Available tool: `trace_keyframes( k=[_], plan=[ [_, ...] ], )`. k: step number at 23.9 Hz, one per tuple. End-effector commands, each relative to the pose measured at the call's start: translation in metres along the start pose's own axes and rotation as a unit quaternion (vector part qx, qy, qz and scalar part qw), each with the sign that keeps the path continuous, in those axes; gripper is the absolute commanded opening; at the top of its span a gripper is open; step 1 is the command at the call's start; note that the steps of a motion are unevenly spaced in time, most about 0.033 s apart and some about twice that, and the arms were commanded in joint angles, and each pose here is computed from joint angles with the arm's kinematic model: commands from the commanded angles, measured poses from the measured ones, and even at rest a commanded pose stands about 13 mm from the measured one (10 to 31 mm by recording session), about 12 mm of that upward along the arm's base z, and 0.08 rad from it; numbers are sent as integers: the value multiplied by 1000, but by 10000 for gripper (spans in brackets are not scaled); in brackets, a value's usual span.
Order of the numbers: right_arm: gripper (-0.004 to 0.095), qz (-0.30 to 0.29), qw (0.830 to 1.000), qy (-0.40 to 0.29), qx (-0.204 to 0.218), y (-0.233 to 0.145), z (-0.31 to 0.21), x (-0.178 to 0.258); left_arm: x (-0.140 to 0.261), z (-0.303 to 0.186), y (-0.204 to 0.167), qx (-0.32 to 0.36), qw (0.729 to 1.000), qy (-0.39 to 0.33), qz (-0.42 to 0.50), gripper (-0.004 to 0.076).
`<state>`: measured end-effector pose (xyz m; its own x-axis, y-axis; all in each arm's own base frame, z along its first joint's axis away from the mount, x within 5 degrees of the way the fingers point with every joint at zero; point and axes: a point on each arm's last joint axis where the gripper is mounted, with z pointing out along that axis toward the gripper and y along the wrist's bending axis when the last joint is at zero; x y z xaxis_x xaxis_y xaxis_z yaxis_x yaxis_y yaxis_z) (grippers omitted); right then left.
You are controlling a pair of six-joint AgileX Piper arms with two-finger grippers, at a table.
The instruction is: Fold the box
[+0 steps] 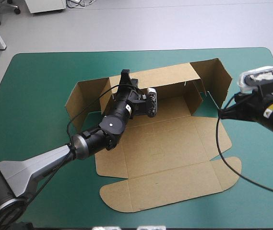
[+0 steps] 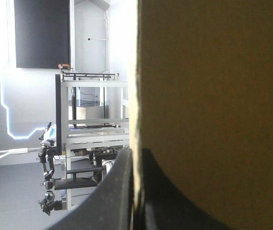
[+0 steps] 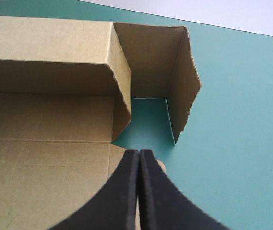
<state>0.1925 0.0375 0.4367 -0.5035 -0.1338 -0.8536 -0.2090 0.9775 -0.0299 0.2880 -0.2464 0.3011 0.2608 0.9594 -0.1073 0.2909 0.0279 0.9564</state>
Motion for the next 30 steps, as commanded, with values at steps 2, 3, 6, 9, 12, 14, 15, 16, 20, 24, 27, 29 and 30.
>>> trace_keyframes(
  k=[2,3,6,9,12,14,15,16,20,24,27,29,30],
  plan=[
    [-20,-15,1000,-17,0,-2,19,-54,1,-13,32,-69,997,-2,26,-10],
    [-19,-19,1000,-16,1,-2,24,-61,1,-13,32,-69,997,-2,26,-10],
    [-19,-24,999,22,-15,-1,62,-91,1,-13,32,-69,997,-1,25,-10],
    [-20,-33,998,48,-14,-7,96,-113,2,-13,32,-70,997,2,24,-10],
    [-20,16,998,43,-31,-29,127,-125,2,-13,33,-72,997,6,23,-10],
    [-20,41,998,40,-30,-46,147,-127,2,-13,33,-73,997,7,22,-10],
    [-20,49,998,40,-26,-53,157,-125,2,-13,33,-73,997,7,21,-10],
    [-20,51,998,40,-23,-57,163,-124,2,-13,33,-73,997,7,21,-10],
    [-20,58,997,37,-18,-63,188,-120,2,-13,33,-72,997,5,21,-10],
    [-19,72,997,11,-26,-65,211,-121,1,-13,32,-70,997,2,21,-10],
    [-19,78,996,5,-33,-66,223,-121,0,-13,32,-68,997,-3,22,-10],
    [-19,81,996,10,-41,-65,231,-119,0,-13,32,-67,998,-5,22,-10],
    [-19,79,996,17,-42,-66,236,-117,0,-13,32,-67,998,-5,22,-10]
  ],
)
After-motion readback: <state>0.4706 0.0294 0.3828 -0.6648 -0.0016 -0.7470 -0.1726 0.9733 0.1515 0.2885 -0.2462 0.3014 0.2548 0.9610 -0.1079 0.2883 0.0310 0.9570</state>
